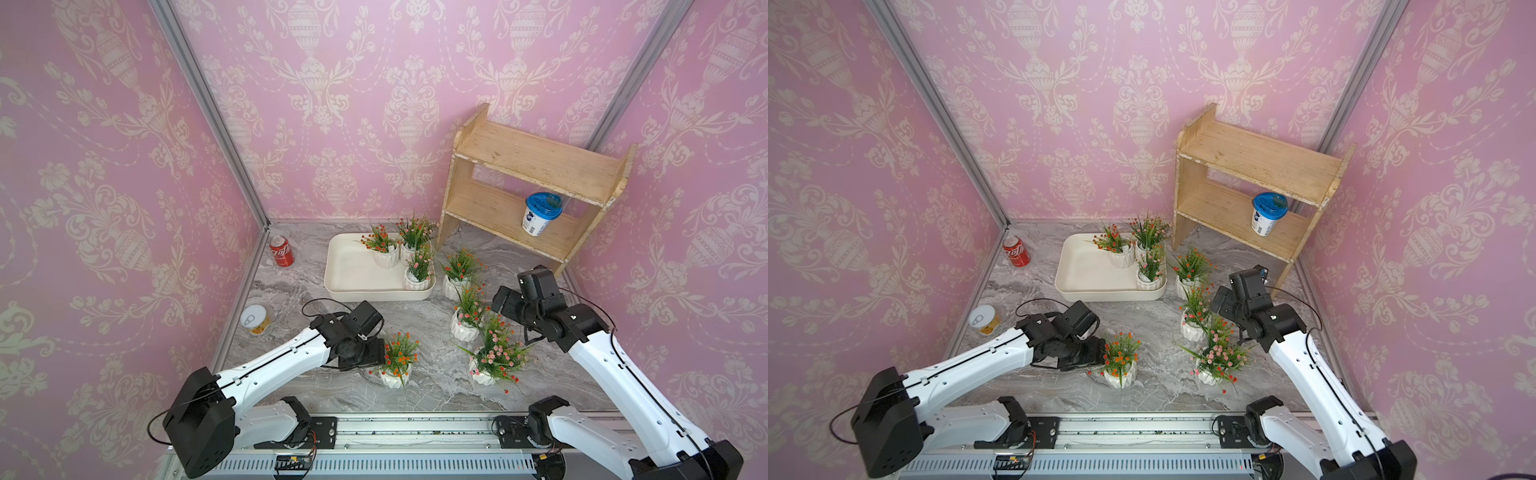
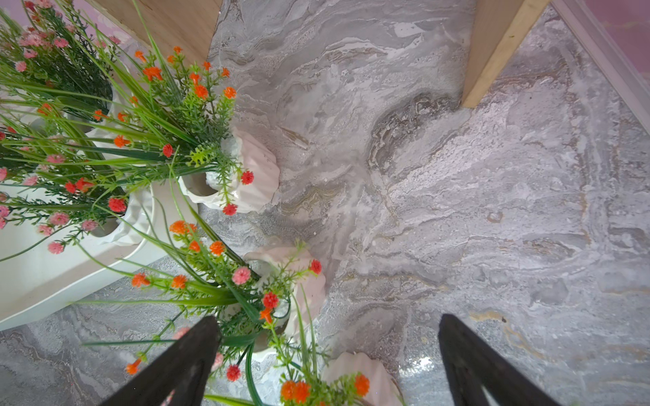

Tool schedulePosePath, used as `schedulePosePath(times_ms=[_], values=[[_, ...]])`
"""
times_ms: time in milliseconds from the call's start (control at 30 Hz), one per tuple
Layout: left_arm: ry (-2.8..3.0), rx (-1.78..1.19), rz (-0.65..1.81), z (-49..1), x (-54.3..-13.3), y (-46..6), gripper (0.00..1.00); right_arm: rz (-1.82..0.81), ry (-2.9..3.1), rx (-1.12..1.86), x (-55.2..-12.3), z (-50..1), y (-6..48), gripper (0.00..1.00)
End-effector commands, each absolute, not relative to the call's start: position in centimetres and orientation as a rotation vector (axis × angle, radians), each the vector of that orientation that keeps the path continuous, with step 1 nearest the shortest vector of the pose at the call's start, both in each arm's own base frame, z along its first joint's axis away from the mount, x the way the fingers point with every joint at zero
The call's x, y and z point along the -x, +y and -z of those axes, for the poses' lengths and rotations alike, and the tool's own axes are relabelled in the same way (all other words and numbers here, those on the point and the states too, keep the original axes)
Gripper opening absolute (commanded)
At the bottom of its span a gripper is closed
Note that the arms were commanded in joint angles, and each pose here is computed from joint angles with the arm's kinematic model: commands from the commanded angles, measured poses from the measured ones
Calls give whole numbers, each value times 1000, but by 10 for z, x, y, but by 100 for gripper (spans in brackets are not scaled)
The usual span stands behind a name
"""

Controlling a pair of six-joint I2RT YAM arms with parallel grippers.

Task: Put the potted gypsophila into the storage box
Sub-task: Pick up the baby's breath potted plant from the center of the board.

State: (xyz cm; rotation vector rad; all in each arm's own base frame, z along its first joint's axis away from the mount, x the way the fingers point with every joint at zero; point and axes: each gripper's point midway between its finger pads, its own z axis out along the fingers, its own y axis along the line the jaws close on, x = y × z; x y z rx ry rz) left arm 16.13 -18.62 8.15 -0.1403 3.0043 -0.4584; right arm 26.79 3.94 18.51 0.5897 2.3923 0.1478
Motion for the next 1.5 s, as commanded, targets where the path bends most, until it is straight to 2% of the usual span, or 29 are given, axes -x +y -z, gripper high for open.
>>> schedulePosePath(times_ms=[0,367,667,767,1233,1333,1467], values=[[2991,144,358,-79,-166,-179,71,-156,2400,-633,-268,-177,38,100],[2982,105,264,-77,-167,-181,49,-158,2418,-628,-268,-169,40,100],[2961,117,187,-84,-170,-177,37,-171,2450,-597,-267,-165,44,100],[2949,124,175,-87,-171,-175,28,-174,2453,-588,-266,-165,45,100],[2932,80,145,-96,-182,-180,12,-178,2456,-588,-264,-165,43,100],[2934,75,144,-95,-182,-181,11,-176,2456,-590,-264,-165,42,100],[2939,70,132,-92,-181,-179,16,-175,2463,-593,-265,-163,42,100]])
